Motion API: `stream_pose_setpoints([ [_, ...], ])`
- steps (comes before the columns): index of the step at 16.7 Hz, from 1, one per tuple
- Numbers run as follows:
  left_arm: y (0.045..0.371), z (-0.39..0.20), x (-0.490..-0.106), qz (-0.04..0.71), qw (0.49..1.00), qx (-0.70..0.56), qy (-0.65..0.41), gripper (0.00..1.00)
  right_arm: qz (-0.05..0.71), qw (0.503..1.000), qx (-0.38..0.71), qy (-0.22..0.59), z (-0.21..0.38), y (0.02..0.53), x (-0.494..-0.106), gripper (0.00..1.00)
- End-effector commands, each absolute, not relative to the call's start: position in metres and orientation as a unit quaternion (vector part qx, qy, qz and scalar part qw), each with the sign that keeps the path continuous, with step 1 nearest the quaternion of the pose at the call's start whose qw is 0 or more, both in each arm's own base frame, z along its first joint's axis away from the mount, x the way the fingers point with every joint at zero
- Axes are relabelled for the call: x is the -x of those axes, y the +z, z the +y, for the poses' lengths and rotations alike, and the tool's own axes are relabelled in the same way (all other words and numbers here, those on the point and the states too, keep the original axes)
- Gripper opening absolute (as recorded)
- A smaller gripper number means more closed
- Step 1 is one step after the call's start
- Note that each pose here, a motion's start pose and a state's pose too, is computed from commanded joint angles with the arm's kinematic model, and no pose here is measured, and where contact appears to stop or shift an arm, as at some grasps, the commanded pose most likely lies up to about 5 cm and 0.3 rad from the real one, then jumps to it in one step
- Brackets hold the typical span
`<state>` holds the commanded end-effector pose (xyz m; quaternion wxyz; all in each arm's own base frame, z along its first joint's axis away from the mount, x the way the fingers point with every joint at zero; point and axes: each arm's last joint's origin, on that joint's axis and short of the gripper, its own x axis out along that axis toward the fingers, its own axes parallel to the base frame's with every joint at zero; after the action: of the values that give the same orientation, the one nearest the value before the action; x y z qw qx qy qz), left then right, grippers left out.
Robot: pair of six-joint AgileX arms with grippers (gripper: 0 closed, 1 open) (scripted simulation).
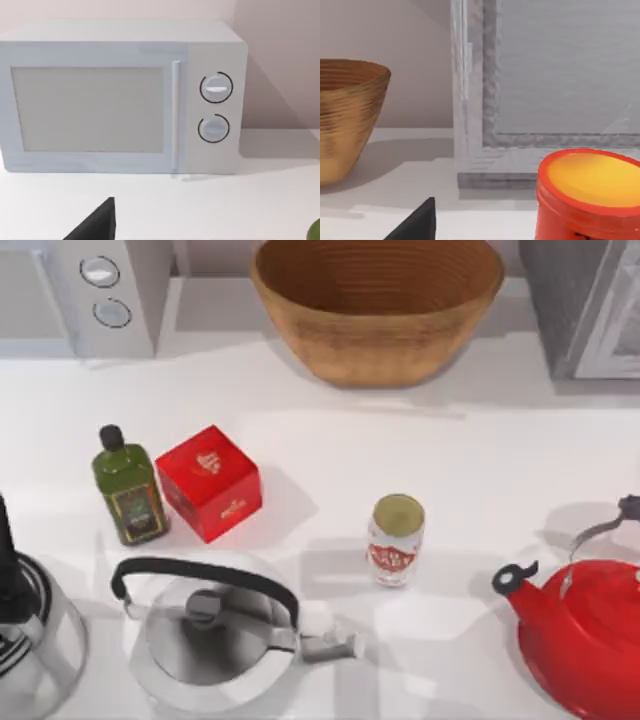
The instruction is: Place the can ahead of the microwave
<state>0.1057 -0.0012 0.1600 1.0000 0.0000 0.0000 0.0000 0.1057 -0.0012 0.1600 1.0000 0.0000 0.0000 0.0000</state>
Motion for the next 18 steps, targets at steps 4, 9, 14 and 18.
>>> stream_pose_setpoints([
  [4, 0.166, -0.002, -0.106, 0.007, 1.000, 0.000, -0.004, 1.00, 0.000, 1.000, 0.000, 0.000, -0.001, 0.160, -0.106, 1.00],
  [9, 0.208, -0.012, -0.112, 0.081, 0.996, -0.004, -0.047, 1.00, 0.000, 1.000, 0.000, 0.000, -0.001, 0.160, -0.106, 1.00],
  [14, 0.269, -0.037, -0.144, 0.216, 0.969, -0.026, -0.120, 1.00, 0.000, 1.000, 0.000, 0.000, -0.001, 0.160, -0.106, 1.00],
  [18, 0.309, -0.079, -0.194, 0.338, 0.921, -0.064, -0.181, 1.00, 0.000, 1.000, 0.000, 0.000, -0.001, 0.160, -0.106, 1.00],
])
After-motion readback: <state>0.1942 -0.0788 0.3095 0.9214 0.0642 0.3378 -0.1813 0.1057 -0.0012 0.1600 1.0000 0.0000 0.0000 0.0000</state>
